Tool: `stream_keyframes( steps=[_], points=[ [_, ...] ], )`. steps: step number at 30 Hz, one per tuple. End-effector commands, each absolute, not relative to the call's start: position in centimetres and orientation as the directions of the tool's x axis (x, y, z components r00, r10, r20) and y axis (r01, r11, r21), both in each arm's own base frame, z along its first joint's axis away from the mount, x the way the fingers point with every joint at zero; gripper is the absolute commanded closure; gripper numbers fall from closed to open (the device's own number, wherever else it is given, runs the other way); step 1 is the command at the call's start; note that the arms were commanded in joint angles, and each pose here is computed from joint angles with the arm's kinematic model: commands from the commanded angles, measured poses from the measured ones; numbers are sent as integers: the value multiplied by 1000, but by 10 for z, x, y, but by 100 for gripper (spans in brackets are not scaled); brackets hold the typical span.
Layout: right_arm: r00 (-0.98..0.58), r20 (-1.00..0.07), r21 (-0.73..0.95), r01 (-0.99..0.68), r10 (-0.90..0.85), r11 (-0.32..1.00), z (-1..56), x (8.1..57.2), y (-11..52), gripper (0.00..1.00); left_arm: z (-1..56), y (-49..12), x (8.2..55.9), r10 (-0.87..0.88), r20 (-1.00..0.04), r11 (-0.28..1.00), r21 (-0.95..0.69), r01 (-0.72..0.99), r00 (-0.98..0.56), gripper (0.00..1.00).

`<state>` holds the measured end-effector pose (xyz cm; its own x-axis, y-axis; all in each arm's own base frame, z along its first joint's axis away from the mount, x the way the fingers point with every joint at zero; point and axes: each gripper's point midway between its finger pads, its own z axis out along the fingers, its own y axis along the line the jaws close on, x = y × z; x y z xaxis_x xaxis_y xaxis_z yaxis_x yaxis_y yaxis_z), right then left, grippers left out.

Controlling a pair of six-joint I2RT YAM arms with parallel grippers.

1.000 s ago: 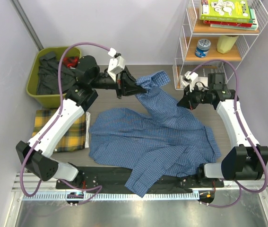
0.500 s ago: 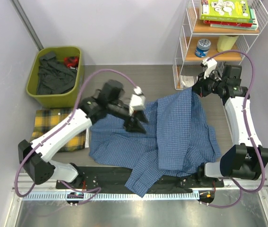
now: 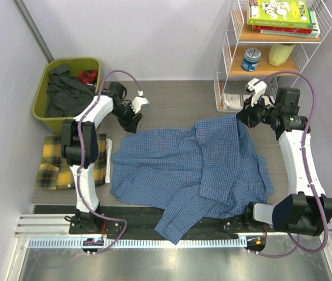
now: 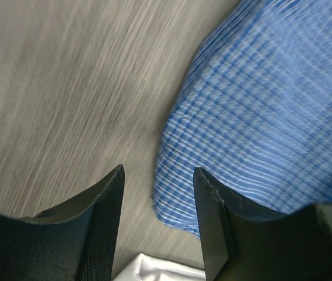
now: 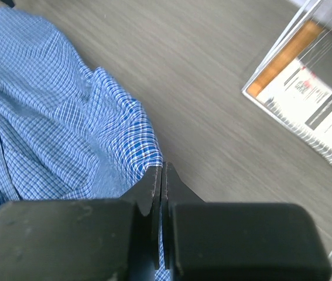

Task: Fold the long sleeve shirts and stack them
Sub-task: Flatten the shirt out

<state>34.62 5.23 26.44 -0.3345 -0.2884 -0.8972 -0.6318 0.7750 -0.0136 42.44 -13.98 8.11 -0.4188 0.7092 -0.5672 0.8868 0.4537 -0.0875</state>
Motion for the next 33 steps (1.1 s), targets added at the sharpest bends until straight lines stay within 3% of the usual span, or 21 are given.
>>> stream_keyframes(
  steps=[1, 7, 10, 16, 17, 20, 24, 27, 28, 30, 31, 32, 33],
  points=[
    [-346, -882, -19, -652, -320, 758, 248, 343, 52, 99, 80, -133, 438, 782, -509, 397, -40, 917, -361, 49],
    [-365, -866, -25, -652, -342, 758, 234, 343, 49, 99, 47, -134, 421, 826, -444, 322, -135, 937, -347, 51],
    [-369, -862, -29, -650, -348, 760, 231, 343, 47, 99, 36, -139, 406, 843, -424, 292, -157, 943, -332, 65],
    [-381, -854, -26, -649, -354, 761, 225, 347, 45, 99, 47, -156, 393, 827, -461, 297, -128, 946, -322, 73],
    [-383, -852, -28, -648, -357, 761, 224, 348, 45, 99, 48, -156, 397, 825, -462, 309, -111, 945, -324, 86],
    [-384, -850, -33, -644, -360, 764, 224, 350, 43, 99, 77, -152, 418, 790, -481, 432, -3, 902, -380, 100],
    [-379, -849, -47, -640, -369, 767, 225, 349, 41, 99, 119, -124, 433, 703, -512, 657, 203, 726, -493, 100],
    [-384, -841, -59, -636, -381, 770, 220, 349, 38, 99, 140, -102, 435, 713, -534, 690, 418, 591, -455, 100],
    [-387, -838, -60, -635, -384, 771, 218, 349, 37, 99, 142, -85, 435, 715, -514, 698, 485, 527, -474, 93],
    [-389, -836, -61, -636, -388, 769, 216, 350, 37, 99, 148, -69, 434, 704, -537, 710, 547, 443, -465, 62],
    [-392, -835, -57, -637, -387, 769, 214, 350, 37, 99, 147, -74, 431, 688, -572, 724, 504, 471, -447, 28],
    [-393, -835, -55, -638, -386, 768, 214, 351, 37, 99, 145, -78, 424, 671, -603, 734, 456, 504, -431, 4],
    [-389, -835, -54, -644, -388, 763, 213, 350, 39, 99, 157, -70, 424, 639, -649, 755, 429, 495, -413, 0]
  ],
)
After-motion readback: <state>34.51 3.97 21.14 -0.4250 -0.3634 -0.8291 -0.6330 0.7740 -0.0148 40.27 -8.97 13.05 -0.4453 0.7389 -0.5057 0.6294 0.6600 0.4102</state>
